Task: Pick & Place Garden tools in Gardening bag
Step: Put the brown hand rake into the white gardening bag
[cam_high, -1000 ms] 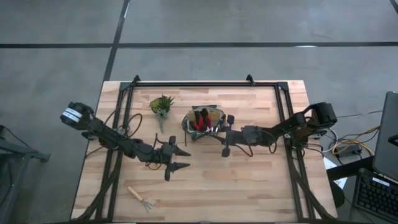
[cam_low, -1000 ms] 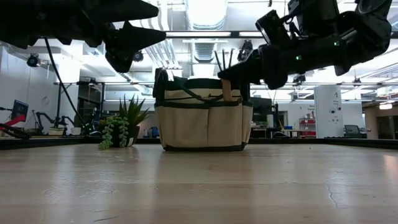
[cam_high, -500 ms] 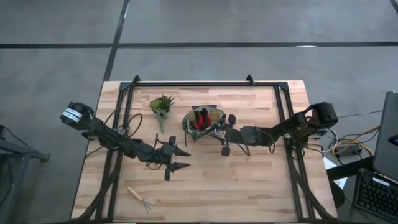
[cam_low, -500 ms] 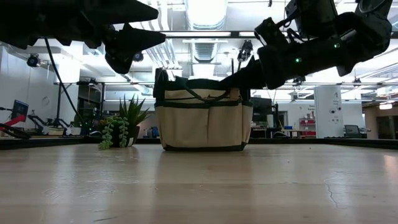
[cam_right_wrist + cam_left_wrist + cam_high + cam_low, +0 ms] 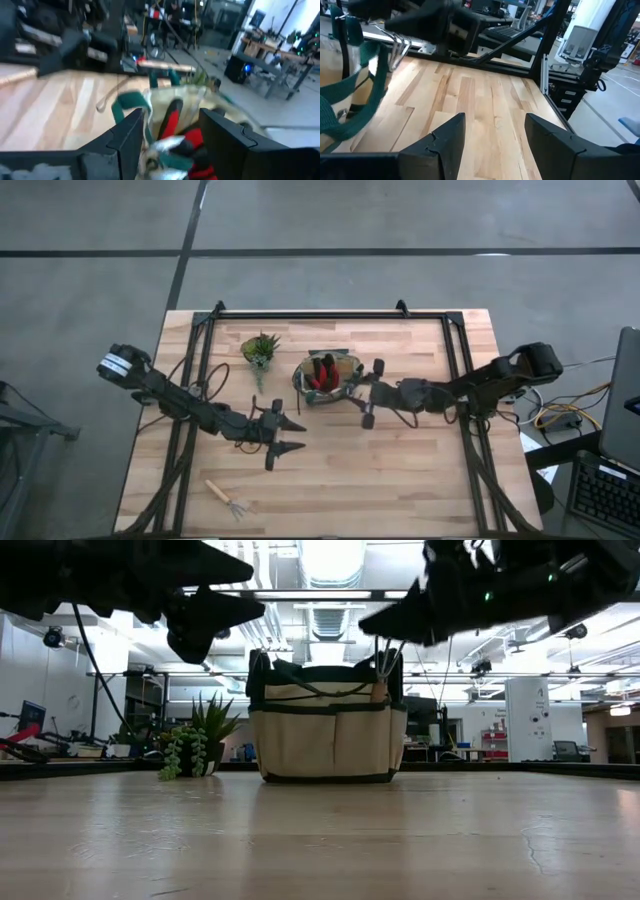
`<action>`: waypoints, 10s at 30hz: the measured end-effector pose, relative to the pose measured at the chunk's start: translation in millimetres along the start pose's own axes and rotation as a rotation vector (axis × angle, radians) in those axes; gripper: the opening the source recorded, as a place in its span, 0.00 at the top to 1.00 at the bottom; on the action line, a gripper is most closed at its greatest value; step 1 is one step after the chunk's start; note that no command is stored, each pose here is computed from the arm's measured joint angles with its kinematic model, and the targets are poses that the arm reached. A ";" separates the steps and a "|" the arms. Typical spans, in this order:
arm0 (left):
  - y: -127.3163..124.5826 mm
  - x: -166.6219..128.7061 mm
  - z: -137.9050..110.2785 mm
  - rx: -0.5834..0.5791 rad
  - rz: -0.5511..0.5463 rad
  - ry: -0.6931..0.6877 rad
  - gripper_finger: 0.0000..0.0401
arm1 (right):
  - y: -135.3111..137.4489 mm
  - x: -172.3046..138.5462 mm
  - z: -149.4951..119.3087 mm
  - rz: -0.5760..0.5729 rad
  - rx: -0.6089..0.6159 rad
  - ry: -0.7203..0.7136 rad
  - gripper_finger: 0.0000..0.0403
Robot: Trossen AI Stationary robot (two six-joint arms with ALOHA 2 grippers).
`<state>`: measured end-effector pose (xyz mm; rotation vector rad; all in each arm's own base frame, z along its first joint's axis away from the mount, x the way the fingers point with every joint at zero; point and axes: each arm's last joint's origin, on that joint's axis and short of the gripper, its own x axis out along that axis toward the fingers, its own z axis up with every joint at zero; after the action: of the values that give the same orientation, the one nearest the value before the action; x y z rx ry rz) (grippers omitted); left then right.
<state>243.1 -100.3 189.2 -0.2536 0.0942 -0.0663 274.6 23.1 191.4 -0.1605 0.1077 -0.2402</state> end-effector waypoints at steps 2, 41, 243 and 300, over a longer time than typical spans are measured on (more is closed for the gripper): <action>0.2 0.0 -0.6 0.001 0.002 0.007 0.48 | -0.1 -3.8 7.2 0.007 0.007 -0.029 0.53; -79.8 -20.4 16.8 0.089 0.101 0.776 0.48 | 20.2 -25.8 26.1 0.119 0.032 -0.080 0.53; -103.0 40.9 14.0 0.299 0.780 -0.051 0.39 | 83.9 63.2 68.3 0.225 0.055 0.123 0.85; -115.2 21.9 22.8 0.280 0.725 -0.060 0.35 | 42.1 76.5 28.8 0.001 -0.433 0.360 0.84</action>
<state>260.9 -207.5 238.6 0.0685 0.1111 0.6449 361.7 48.9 205.8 -0.5476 0.5185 -0.2410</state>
